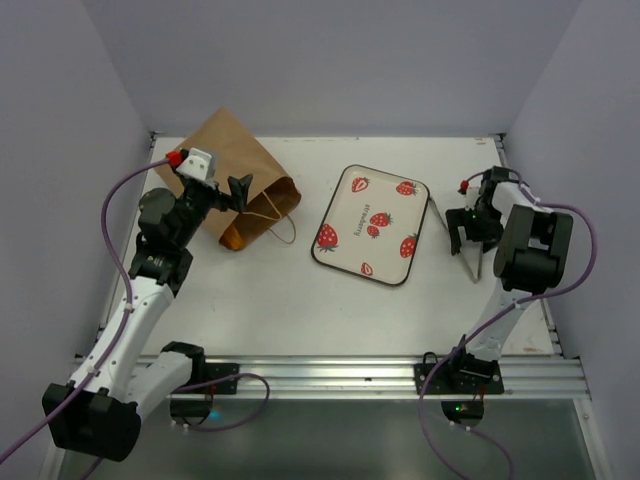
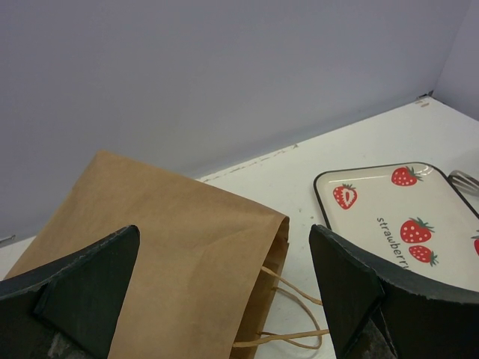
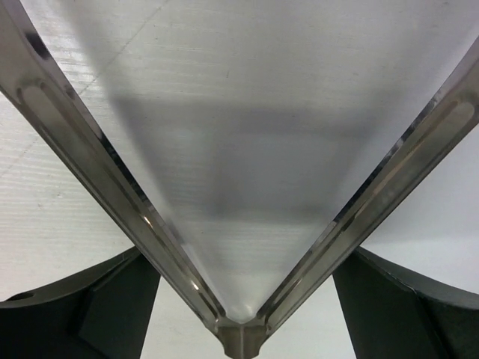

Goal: Take the fake bread out of the paper bag

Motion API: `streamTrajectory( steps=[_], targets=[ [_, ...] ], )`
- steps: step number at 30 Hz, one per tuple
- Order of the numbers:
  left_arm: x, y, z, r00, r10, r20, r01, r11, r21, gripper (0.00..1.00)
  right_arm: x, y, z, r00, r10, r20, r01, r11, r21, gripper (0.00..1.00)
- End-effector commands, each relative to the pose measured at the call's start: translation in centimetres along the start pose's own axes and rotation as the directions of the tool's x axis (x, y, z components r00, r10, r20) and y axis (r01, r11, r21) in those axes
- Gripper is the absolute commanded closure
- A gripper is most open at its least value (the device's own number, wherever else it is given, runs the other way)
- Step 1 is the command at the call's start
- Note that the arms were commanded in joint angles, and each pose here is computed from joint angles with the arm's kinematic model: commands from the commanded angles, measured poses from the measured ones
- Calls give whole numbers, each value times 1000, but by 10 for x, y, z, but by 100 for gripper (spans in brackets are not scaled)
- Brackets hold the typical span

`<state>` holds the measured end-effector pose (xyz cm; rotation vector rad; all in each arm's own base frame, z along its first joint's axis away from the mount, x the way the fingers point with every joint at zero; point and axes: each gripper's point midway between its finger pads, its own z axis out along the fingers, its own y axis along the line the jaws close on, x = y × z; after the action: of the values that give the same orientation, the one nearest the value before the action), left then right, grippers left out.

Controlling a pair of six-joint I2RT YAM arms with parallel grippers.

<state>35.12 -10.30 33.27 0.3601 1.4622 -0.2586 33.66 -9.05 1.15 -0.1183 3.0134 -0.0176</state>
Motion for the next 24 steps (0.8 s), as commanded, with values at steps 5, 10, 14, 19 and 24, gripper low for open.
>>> streamTrajectory(
  steps=[5, 10, 14, 19, 24],
  targets=[
    [-9, -1, -4, 999, 30, 33, -30, 1000, -3, 0, -14, -7, 14, 994, 0, 109, 1, 1000, -14, 4],
    [-9, 0, -4, 999, 30, 35, -30, 1000, -5, 0, -12, -10, 18, 985, 12, 172, -17, 1000, 27, 4],
    [-9, 0, -4, 999, 32, 35, -32, 999, -5, 0, -3, -9, 23, 989, -17, 147, 12, 999, 31, 5],
    [-8, -1, -4, 999, 31, 33, -31, 1000, -3, 0, 3, -10, 30, 990, -69, 126, 65, 997, 34, 9],
    [-8, 0, -4, 999, 34, 33, -34, 999, -8, 0, 3, -9, 34, 987, -96, 125, 94, 995, 26, 31]
  ],
)
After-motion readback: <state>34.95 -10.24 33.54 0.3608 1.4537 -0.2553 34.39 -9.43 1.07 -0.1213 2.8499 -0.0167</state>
